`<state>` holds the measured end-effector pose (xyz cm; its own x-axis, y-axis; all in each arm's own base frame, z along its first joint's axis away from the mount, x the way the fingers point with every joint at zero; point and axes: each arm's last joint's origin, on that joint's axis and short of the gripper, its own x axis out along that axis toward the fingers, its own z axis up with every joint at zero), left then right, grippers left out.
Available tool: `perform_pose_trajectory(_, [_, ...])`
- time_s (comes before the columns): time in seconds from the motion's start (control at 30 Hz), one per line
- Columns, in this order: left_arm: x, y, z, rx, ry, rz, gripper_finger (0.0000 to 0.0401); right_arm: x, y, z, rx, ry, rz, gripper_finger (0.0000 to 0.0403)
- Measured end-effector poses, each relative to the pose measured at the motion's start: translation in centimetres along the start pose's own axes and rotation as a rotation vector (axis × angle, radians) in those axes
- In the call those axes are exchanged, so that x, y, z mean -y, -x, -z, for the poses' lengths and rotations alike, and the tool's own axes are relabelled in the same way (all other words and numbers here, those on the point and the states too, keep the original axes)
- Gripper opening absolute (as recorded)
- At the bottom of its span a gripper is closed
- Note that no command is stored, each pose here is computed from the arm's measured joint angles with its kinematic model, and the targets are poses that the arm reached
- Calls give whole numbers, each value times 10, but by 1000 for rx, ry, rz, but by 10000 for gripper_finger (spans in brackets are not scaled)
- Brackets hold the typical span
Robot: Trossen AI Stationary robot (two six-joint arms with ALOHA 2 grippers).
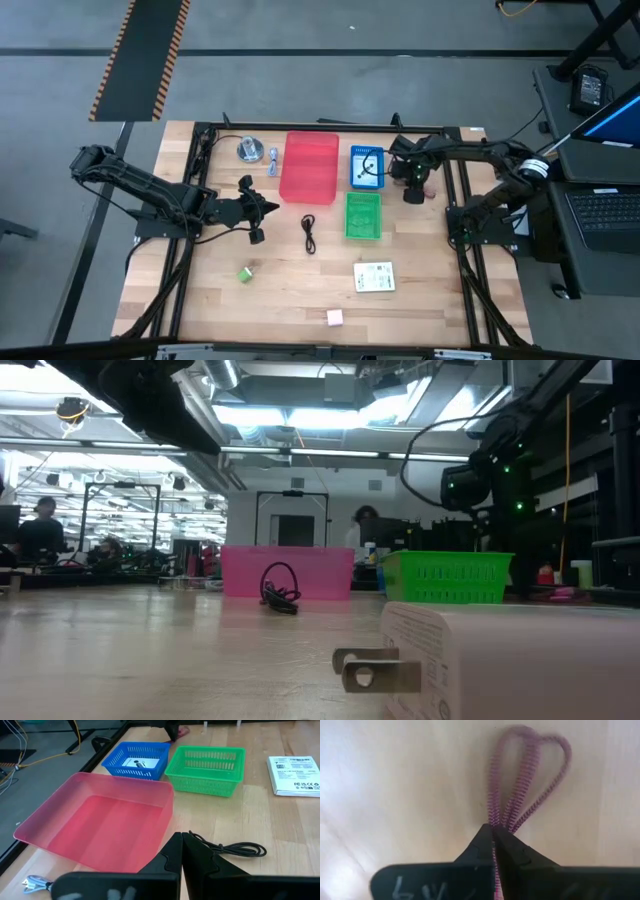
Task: Pick and place items into bin
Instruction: Put the red USB cable into the red bin
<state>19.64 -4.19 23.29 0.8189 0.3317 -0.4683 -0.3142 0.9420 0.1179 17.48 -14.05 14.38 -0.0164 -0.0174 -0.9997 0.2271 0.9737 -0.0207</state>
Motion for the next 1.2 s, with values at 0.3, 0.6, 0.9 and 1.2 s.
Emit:
perform_pose_trajectory(0.3, [0,0,0,0,0,1,2,-8,10,-2,59,3,-4,1])
perform_pose_trajectory(0.6, [0,0,0,0,0,1,2,-9,15,-1,73,-39,6,0])
perform_pose_trajectory(0.9, [0,0,0,0,16,2,2,-10,15,-1,74,-25,-9,22])
perform_pose_trajectory(1.2, [0,0,0,-1,24,2,2,-9,15,-3,101,-22,-6,82])
